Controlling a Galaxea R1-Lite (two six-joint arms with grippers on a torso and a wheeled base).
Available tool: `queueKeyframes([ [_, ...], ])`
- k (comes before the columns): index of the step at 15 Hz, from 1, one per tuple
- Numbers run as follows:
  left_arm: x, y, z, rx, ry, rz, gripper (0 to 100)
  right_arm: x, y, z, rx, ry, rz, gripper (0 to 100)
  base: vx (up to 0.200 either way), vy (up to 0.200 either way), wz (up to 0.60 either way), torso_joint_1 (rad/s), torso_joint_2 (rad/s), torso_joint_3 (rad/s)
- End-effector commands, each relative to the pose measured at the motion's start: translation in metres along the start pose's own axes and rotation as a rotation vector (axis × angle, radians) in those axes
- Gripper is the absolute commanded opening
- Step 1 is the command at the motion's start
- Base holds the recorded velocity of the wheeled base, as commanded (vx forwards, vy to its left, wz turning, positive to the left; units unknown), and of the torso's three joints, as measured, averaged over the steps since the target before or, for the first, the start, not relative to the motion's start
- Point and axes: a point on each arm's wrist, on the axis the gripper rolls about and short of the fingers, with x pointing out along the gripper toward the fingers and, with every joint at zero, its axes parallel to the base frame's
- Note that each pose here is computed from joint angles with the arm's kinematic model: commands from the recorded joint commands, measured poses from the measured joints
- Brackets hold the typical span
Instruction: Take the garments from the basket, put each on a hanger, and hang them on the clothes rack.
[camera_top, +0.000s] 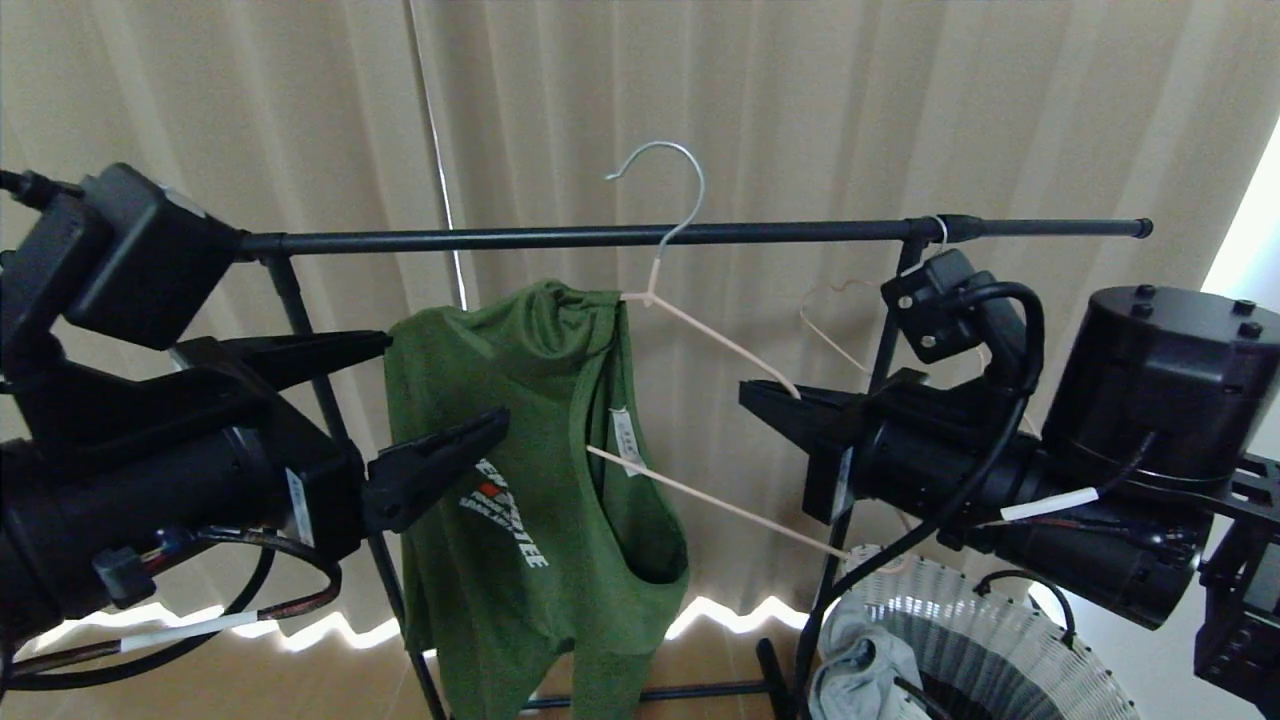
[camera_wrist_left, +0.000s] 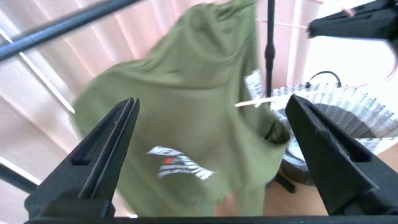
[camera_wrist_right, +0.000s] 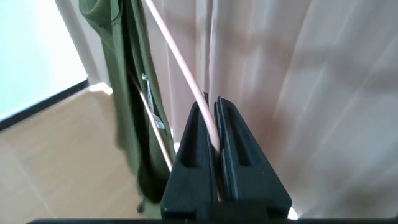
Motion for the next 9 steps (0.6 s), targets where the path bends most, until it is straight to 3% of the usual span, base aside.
queueKeyframes([
  [1,-0.005,0.001,0.006,0.024,-0.032,0.006,100,-0.013,-0.006,0.006,-0.002,-0.025,-0.004,0,0.000,0.000,0.00,0.000,0.00,0.000],
  [4,0.003,0.012,0.019,0.133,-0.076,0.030,100,-0.018,-0.015,0.005,-0.033,-0.021,0.027,0,0.000,0.000,0.00,0.000,0.00,0.000],
  [7,0.016,0.034,0.023,0.225,-0.097,-0.034,100,-0.017,-0.024,0.008,-0.039,-0.023,0.065,0,0.000,0.000,0.00,0.000,0.00,0.000],
  [8,0.027,0.043,0.018,0.294,-0.089,-0.081,100,-0.016,-0.025,0.007,-0.039,-0.015,0.116,0,0.000,0.000,0.00,0.000,0.00,0.000],
  [9,0.032,0.045,0.016,0.325,-0.090,-0.114,100,-0.015,-0.024,0.006,-0.040,-0.013,0.134,0,0.000,0.000,0.00,0.000,0.00,0.000],
])
